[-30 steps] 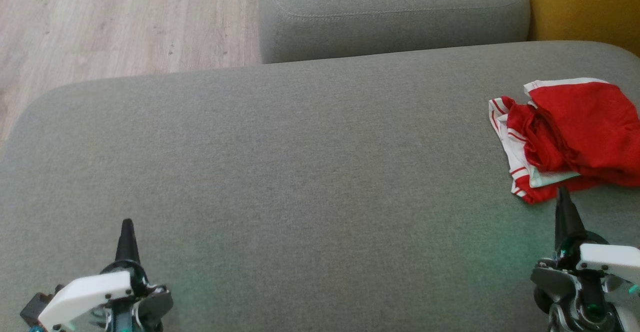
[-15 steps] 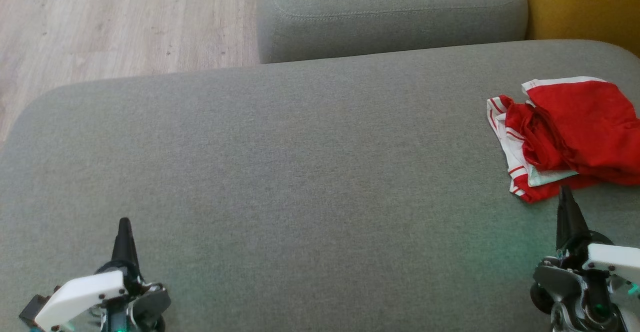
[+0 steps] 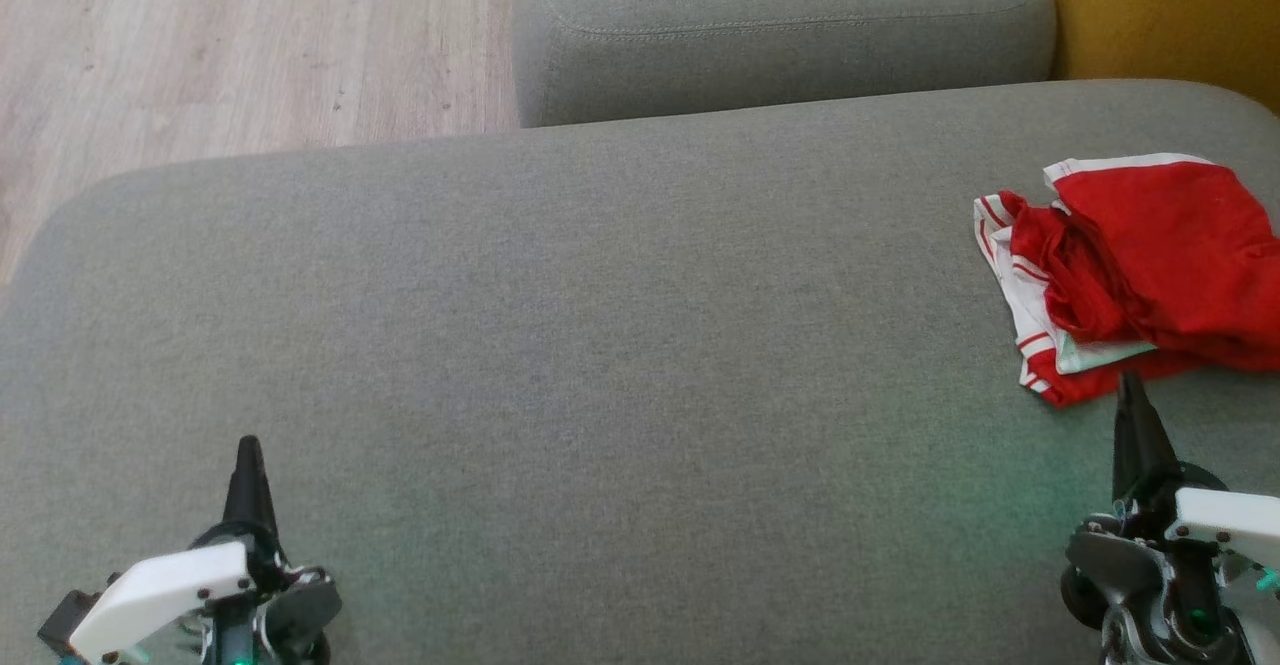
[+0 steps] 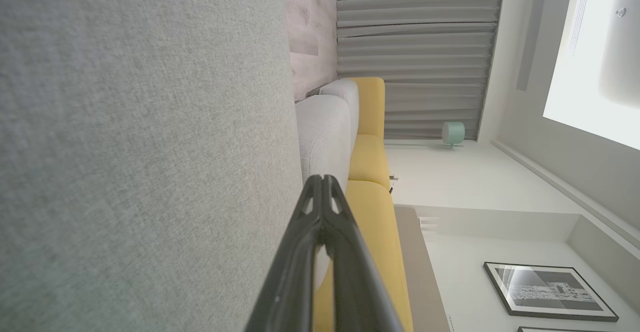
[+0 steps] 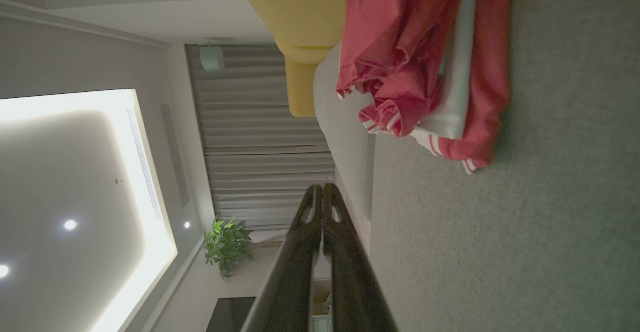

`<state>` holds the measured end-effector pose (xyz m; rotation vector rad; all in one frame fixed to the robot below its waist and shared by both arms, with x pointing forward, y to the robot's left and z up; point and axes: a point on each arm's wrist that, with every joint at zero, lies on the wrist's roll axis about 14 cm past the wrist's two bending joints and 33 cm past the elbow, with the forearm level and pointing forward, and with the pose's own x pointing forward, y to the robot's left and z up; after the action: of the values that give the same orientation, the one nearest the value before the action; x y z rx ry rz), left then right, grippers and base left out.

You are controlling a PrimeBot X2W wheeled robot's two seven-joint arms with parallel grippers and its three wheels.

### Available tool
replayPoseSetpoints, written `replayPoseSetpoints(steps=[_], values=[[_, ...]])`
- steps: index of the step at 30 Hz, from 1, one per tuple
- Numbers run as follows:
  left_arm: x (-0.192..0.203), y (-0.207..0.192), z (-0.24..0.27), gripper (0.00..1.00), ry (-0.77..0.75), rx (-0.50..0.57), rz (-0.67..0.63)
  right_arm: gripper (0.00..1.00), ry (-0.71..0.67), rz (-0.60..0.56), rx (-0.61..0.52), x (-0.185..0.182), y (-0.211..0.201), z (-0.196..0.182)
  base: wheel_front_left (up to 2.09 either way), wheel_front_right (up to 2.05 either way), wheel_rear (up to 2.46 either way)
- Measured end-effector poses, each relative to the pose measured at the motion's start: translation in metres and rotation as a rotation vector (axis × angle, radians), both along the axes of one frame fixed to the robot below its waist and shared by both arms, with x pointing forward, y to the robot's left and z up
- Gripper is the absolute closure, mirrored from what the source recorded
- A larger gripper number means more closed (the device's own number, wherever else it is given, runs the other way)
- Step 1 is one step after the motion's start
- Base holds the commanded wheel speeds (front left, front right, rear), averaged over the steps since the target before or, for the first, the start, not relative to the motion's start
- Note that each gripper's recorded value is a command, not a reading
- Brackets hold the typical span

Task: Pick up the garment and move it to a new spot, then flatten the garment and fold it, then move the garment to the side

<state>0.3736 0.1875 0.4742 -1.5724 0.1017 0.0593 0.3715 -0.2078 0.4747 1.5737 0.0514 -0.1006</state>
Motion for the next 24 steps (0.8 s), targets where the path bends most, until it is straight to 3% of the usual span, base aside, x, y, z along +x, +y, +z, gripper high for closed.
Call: replayPoseSetpoints(steps=[24], values=[[0.0000, 0.0001, 0.0000, 1.00, 0.000, 0.000, 0.000, 1.00, 0.000, 0.000, 0.000, 0.0000, 0.0000, 0.0000, 0.00, 0.00, 0.00]])
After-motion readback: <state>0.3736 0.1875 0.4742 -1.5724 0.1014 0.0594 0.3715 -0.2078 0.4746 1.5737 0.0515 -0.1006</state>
